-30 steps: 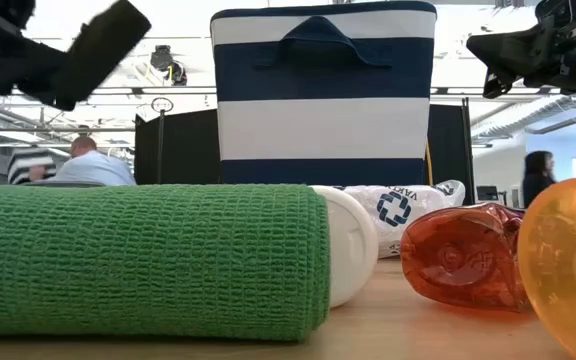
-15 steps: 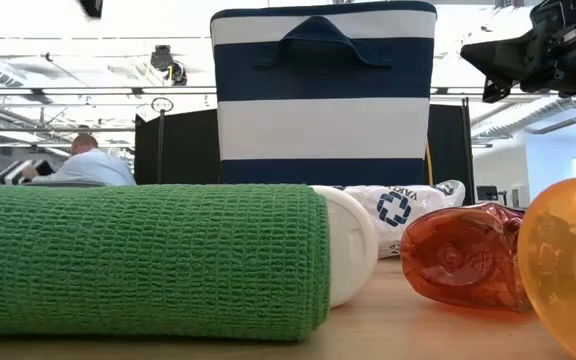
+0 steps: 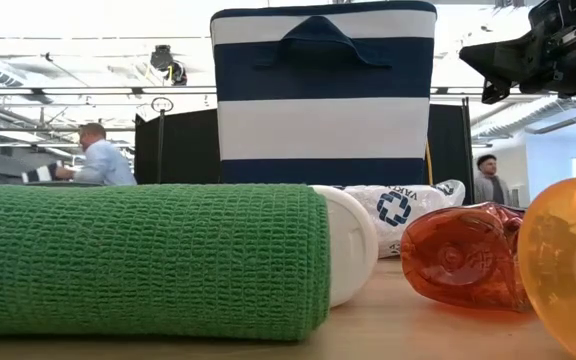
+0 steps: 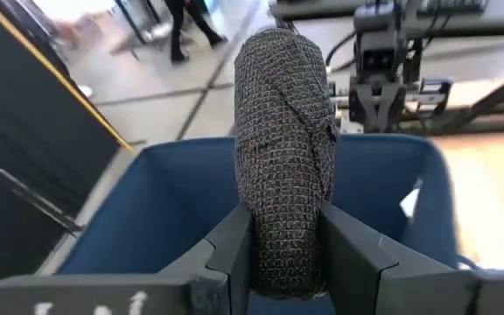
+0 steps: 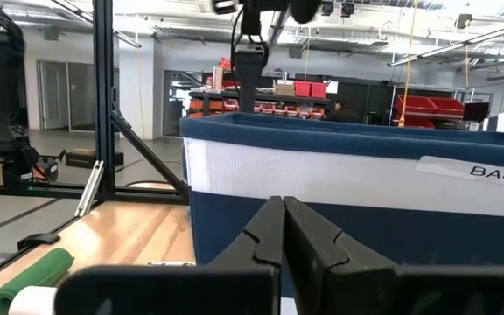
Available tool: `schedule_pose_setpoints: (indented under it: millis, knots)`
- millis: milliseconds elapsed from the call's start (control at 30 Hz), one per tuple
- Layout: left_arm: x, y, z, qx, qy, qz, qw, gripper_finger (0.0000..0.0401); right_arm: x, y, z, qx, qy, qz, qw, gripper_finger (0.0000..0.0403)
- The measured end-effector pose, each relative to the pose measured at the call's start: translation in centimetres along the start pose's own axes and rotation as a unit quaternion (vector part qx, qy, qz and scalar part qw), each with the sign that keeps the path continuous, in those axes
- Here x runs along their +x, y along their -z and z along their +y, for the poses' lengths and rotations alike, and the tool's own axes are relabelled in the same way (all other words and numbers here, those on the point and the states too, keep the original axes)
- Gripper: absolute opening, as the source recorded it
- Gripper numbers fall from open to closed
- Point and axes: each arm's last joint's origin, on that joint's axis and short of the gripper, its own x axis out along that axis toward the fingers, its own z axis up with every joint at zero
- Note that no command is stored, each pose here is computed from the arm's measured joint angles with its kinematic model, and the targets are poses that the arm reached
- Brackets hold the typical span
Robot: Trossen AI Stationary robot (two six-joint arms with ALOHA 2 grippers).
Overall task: Pick & place medical supplies in basket/bin
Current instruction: Put the black bandage into the blue bin
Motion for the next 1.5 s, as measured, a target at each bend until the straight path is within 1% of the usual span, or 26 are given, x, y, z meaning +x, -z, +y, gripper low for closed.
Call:
schedule_pose_setpoints:
  millis: [133,267,400,567,833,1000,1200,1400,1500]
  knots:
    - [4.6,-0.3,1.5,0.01,0.037,0.039,0.999,0.0115,0.0,0.0,0.0,-0.004,0.0,0.0,1.0,0.0]
    - [8.3,0.5,2.6,0.01,0.049,0.063,0.997,0.0115,0.0,0.1,0.0,-0.003,0.0,0.007,1.0,0.0]
    - [11.9,2.3,3.0,0.01,0.074,0.097,0.992,0.0115,0.0,0.2,0.0,-0.003,-0.001,0.012,1.0,0.0]
    - [15.6,4.7,3.1,0.008,0.081,0.142,0.987,0.0115,0.0,0.2,0.0,-0.002,-0.001,0.009,1.0,0.0]
    - [21.0,8.8,2.2,0.003,0.104,0.2,0.974,0.0115,0.0,0.2,0.0,-0.001,-0.002,0.008,1.0,0.0]
    - [23.1,10.8,0.9,-0.007,0.147,0.226,0.963,0.0115,0.0,0.2,0.0,-0.001,-0.002,0.008,1.0,0.0]
    - [23.5,12.4,-1.2,-0.011,0.174,0.254,0.951,0.0115,0.0,0.2,0.0,-0.001,-0.002,0.008,1.0,0.0]
    - [24.1,15.6,-2.7,-0.022,0.185,0.285,0.94,0.0115,0.0,0.2,0.0,-0.001,-0.002,0.008,1.0,0.0]
    - [24.4,17.4,-3.9,-0.009,0.191,0.289,0.938,0.0115,0.0,0.2,0.0,-0.001,-0.002,0.008,1.0,0.0]
